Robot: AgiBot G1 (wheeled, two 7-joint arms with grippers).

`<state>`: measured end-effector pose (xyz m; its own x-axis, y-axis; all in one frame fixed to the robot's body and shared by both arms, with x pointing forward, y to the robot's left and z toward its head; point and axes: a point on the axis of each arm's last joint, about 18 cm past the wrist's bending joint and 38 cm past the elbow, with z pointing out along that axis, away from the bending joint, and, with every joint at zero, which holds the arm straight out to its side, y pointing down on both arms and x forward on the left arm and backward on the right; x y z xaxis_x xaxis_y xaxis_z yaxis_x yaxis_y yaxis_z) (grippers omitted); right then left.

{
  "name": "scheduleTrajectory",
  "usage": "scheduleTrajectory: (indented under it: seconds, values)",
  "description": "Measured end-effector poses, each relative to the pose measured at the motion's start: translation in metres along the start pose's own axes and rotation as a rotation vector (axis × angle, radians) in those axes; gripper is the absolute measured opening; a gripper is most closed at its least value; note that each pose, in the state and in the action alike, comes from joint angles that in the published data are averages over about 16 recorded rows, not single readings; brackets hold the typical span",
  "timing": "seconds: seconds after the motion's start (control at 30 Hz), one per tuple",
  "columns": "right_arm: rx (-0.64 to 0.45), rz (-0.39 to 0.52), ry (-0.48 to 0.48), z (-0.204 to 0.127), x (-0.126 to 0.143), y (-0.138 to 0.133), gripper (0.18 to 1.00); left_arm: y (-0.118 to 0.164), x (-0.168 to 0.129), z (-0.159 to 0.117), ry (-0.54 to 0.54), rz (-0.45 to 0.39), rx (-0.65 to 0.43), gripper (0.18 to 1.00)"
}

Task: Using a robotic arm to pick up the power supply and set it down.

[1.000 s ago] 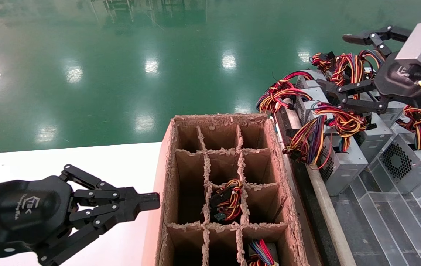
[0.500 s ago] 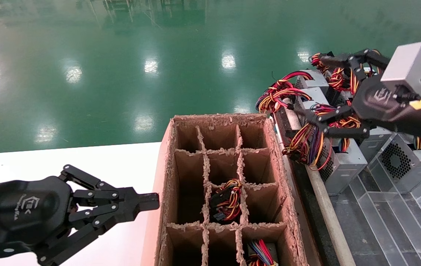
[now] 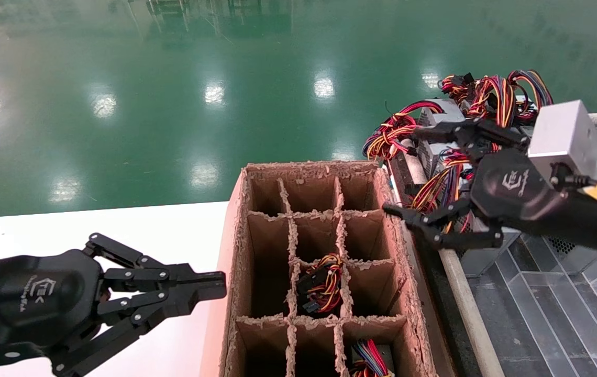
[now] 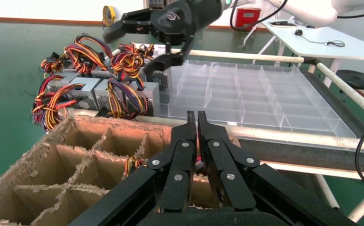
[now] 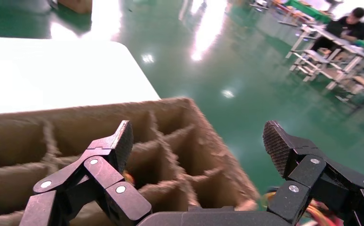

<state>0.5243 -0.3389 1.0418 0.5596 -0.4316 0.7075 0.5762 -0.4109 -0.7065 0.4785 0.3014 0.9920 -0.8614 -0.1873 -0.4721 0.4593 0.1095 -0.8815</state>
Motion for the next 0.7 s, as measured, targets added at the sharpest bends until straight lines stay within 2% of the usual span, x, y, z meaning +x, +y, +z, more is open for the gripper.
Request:
scheduleTrajectory:
  seconds: [0.27,0.5,0.7]
  values:
    - [0.055,0.079,-0.091,0.003,-0.021,-0.001,1.0,0.0,0.0,0.0,0.0,0.0,0.0,0.254]
    - [0.105,0.144,-0.171,0.004,-0.038,-0.002,1.0,0.0,0.0,0.0,0.0,0.0,0.0,0.342]
    - [0.148,0.196,-0.239,0.004,-0.053,-0.004,1.0,0.0,0.0,0.0,0.0,0.0,0.0,0.451]
